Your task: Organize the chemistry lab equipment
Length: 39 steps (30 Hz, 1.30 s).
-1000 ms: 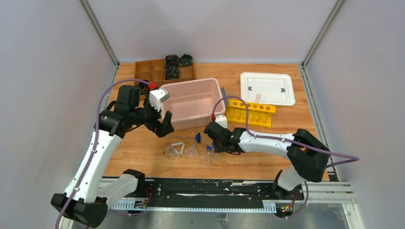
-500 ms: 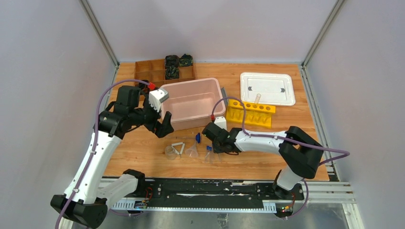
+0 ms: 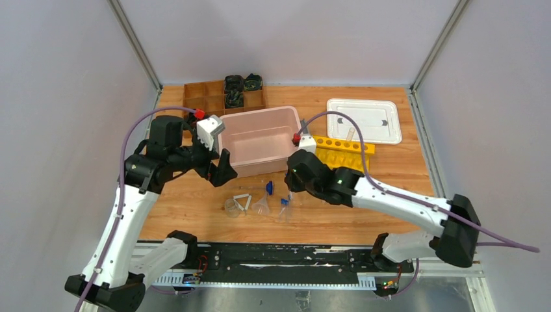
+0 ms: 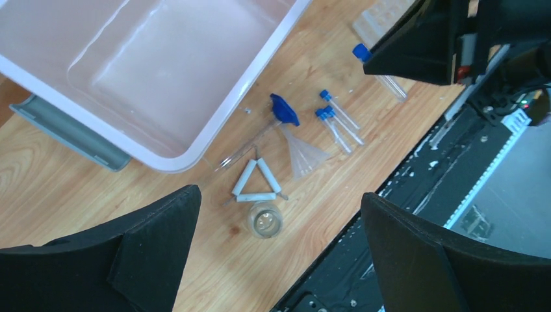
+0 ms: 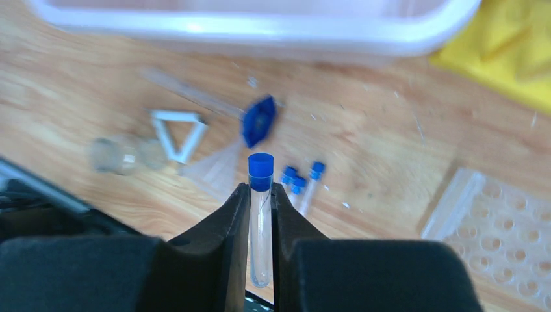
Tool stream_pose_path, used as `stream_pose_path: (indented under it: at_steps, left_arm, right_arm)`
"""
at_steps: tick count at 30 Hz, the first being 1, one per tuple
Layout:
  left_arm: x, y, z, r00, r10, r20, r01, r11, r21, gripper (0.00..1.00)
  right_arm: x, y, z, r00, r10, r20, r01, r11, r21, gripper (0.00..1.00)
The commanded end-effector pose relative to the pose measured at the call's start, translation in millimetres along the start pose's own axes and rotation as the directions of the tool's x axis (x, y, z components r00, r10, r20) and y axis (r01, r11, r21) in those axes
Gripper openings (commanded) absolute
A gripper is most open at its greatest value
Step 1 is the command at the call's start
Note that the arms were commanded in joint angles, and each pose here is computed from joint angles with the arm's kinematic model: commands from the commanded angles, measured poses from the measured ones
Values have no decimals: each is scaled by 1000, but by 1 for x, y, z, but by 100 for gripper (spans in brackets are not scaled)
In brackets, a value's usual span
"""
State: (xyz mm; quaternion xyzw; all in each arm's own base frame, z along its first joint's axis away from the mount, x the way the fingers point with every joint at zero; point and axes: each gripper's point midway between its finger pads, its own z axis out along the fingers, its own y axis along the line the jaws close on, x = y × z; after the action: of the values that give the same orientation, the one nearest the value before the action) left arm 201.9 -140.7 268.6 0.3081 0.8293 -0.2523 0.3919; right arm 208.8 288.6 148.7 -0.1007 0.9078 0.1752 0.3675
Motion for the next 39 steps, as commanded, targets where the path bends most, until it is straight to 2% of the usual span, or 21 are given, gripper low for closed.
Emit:
stream_pose_path:
  at_steps: [1,4,8,9,17,19,23,29,34,39]
  left_arm:
    - [-20,-32,-20,995,6,99,-16,994,106,100]
    - [-21,-40,-24,994,-21,111,5,990,140,100]
    - [-39,-47,-31,989,-10,146,-14,986,166,97]
    - [-45,-49,-34,988,-14,155,-13,985,173,96]
    - [-43,-56,-30,988,-89,126,59,973,224,85]
    - [-43,-60,-31,988,-90,125,57,968,244,82]
    - [-43,-60,-30,988,-98,122,65,966,249,65]
    - [-45,-57,-25,987,-122,101,93,963,252,60]
    - [-46,-53,-17,985,-160,66,137,955,261,51]
    - [-53,-53,-16,985,-154,74,129,954,270,42]
  right_arm:
    - [-73,39,-53,969,0,246,48,981,-190,0]
    - [-118,68,-80,925,88,370,35,949,-312,0]
    - [-154,102,-93,886,169,431,8,925,-380,0]
    - [-165,115,-101,862,210,462,2,909,-416,0]
    - [-191,173,-124,796,292,530,23,860,-509,0]
    - [-192,178,-127,789,304,534,23,854,-521,0]
    - [-194,185,-131,783,343,518,6,830,-558,0]
    - [-197,192,-137,780,369,506,0,808,-589,0]
    - [-201,198,-140,777,376,504,5,798,-603,0]
    - [-198,200,-138,784,371,498,3,800,-600,0]
